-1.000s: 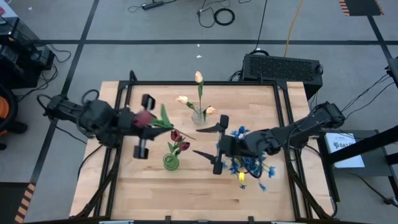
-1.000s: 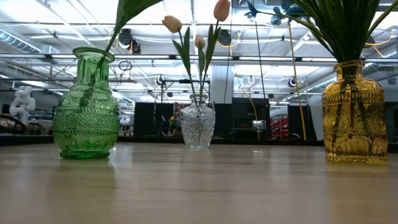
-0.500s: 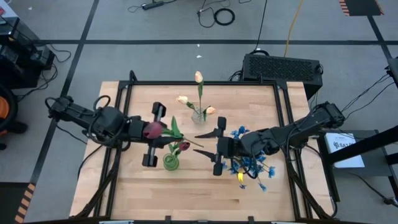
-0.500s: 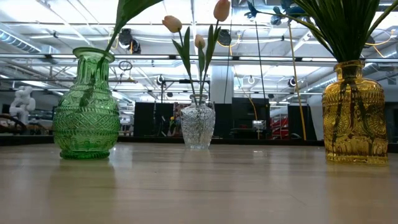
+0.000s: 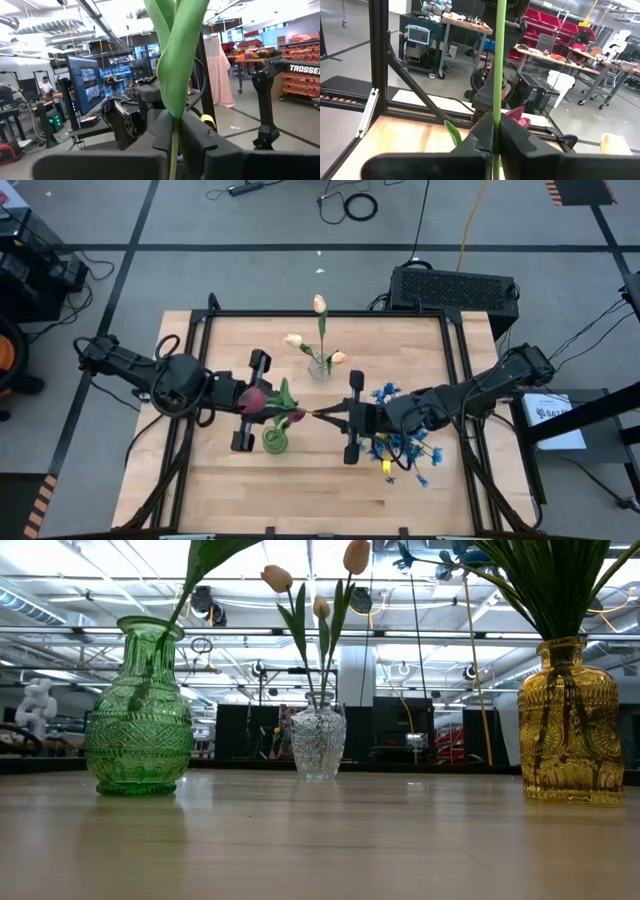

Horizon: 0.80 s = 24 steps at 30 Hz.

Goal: Sort flowers into vase by color
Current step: Put the red flower into the green vase

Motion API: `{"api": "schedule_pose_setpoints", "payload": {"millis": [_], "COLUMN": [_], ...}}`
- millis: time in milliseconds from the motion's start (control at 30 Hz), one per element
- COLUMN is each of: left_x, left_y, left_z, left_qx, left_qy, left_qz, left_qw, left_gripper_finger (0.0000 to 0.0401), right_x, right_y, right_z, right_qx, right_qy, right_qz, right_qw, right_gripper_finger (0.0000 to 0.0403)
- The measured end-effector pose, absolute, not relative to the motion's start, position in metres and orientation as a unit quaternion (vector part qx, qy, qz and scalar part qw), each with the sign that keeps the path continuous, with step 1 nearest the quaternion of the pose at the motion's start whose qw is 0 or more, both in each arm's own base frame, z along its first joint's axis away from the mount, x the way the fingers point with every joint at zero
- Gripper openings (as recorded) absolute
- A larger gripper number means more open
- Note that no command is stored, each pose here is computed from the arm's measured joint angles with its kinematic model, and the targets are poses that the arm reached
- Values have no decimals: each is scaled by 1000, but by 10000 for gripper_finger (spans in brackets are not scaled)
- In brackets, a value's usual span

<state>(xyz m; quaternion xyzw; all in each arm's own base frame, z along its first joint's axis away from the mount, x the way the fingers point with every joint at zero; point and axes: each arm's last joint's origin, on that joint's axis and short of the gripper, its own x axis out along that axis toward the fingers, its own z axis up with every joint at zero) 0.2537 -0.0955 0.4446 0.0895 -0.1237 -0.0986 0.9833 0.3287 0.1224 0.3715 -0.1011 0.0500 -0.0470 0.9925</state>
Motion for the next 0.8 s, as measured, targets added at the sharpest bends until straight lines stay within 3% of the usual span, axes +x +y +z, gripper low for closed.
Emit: {"api": "schedule_pose_setpoints", "payload": {"millis": [267, 400, 633, 800], "left_x": [255, 251, 239, 241], "left_y": [-98, -106, -135, -162], "left_z": [436, 433, 421, 389], "left_qx": [88, 90, 58, 45], "left_qy": [-79, -62, -31, -49], "left_qz": [-97, -96, -105, -83], "left_qw": [988, 989, 992, 994], "left_gripper_finger": [167, 215, 229, 230], "right_x": [315, 303, 275, 260], "right_y": [130, 132, 137, 144], "right_z": [382, 392, 405, 407], "right_qx": [-104, -98, -98, -87], "right_qy": [39, 26, 37, 52], "right_qz": [-77, -71, -43, -20], "right_qw": [991, 992, 994, 995], "right_gripper_finger": [3, 2, 1, 1]}}
